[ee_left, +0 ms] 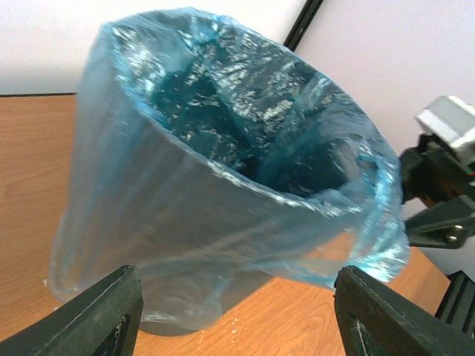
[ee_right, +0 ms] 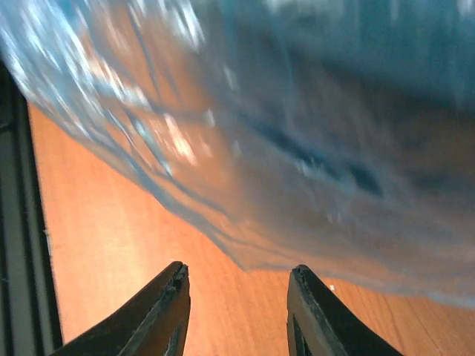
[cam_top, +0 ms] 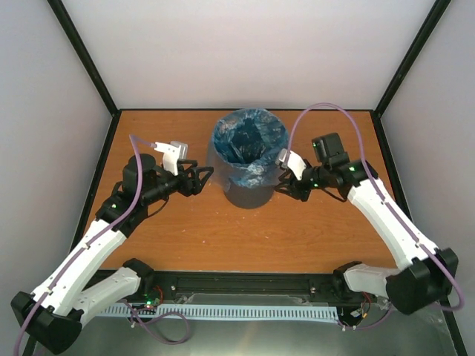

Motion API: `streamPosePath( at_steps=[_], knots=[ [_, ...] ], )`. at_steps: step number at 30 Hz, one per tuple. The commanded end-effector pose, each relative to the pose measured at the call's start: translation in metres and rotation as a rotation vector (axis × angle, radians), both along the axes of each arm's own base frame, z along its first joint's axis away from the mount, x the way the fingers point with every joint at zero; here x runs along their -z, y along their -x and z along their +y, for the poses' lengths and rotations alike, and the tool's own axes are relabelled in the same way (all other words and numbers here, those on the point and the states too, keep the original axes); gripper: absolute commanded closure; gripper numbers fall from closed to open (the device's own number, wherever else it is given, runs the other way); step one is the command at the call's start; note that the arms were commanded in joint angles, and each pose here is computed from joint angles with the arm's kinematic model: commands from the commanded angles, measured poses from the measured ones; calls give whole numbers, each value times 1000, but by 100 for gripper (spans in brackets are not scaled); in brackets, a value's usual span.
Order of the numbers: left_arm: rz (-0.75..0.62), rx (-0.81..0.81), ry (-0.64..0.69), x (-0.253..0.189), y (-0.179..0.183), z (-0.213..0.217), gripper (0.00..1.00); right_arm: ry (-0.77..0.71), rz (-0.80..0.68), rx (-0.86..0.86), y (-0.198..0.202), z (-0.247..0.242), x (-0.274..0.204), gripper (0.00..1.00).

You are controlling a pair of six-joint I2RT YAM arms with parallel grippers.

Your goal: Put the trash bags into the trash bin

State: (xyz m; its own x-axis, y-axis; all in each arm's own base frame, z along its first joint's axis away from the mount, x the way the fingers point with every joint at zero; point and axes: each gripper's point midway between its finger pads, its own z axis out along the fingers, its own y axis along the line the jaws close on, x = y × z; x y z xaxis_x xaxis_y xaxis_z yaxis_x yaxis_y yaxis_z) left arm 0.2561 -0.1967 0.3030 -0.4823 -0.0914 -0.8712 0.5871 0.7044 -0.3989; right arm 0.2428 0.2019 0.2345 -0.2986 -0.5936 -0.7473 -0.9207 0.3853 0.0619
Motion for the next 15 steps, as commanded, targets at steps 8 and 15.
streamPosePath(
  at_steps=[8,15],
  knots=[
    [-68,45,-17,-18,2,-5,28,-78,-163,-1,27,-2,-51,56],
    [-100,237,55,-28,7,-50,29,-53,-221,-43,6,19,-54,57]
  ],
)
